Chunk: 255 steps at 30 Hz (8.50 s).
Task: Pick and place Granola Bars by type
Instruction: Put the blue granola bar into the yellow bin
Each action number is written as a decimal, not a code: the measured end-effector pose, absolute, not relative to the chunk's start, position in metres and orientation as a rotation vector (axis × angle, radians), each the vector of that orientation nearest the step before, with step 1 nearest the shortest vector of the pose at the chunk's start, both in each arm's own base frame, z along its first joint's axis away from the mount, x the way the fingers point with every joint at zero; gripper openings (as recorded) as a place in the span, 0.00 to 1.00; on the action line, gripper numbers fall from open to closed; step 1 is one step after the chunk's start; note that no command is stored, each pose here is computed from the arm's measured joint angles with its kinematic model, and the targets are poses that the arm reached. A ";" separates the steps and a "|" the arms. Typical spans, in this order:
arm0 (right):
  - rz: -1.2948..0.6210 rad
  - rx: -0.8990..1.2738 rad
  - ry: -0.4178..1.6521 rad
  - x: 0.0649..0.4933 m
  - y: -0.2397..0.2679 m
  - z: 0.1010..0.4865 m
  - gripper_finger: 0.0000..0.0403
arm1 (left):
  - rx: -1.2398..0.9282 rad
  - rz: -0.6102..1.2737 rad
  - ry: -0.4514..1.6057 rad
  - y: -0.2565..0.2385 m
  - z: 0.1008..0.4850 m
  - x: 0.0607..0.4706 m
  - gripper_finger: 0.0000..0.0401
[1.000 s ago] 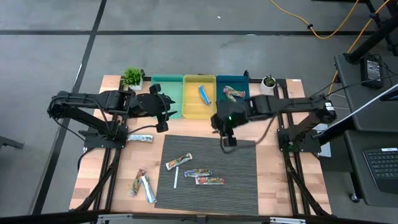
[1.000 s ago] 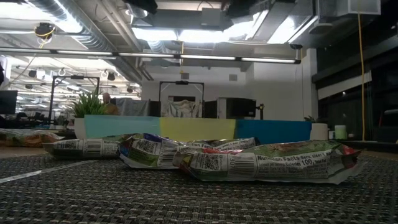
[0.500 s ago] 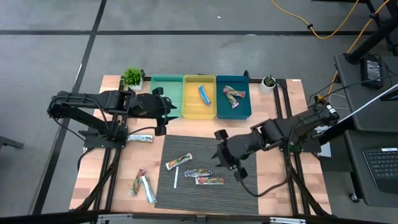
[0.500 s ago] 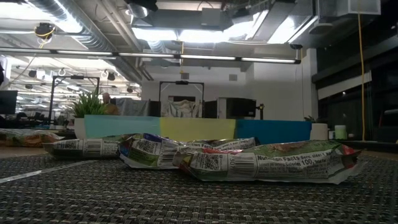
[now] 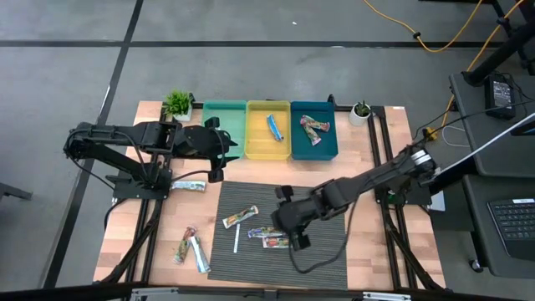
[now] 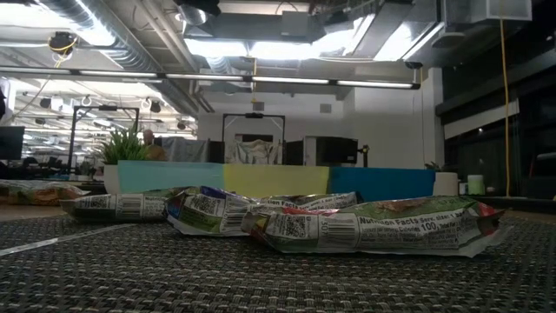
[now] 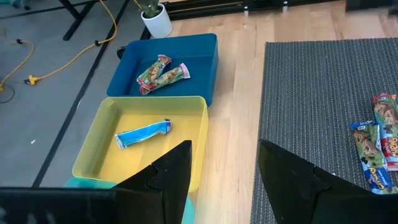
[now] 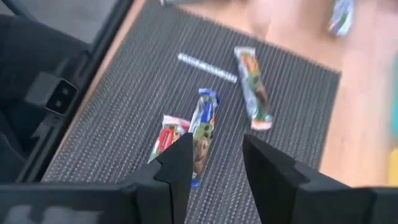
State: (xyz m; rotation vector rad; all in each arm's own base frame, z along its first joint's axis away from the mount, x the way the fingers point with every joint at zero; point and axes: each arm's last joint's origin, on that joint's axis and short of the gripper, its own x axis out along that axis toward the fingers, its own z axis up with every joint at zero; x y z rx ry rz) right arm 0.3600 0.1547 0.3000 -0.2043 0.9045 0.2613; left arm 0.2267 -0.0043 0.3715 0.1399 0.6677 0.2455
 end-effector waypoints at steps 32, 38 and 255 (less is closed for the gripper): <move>0.208 -0.185 1.150 0.404 0.162 0.190 0.63 | 0.140 0.246 0.668 -0.004 0.372 0.227 0.44; 0.211 -0.186 1.142 0.410 0.165 0.178 0.65 | 0.141 0.246 0.668 -0.004 0.372 0.227 0.44; -0.256 0.225 1.095 0.450 -0.207 0.216 0.24 | 0.141 0.246 0.668 -0.004 0.371 0.227 0.44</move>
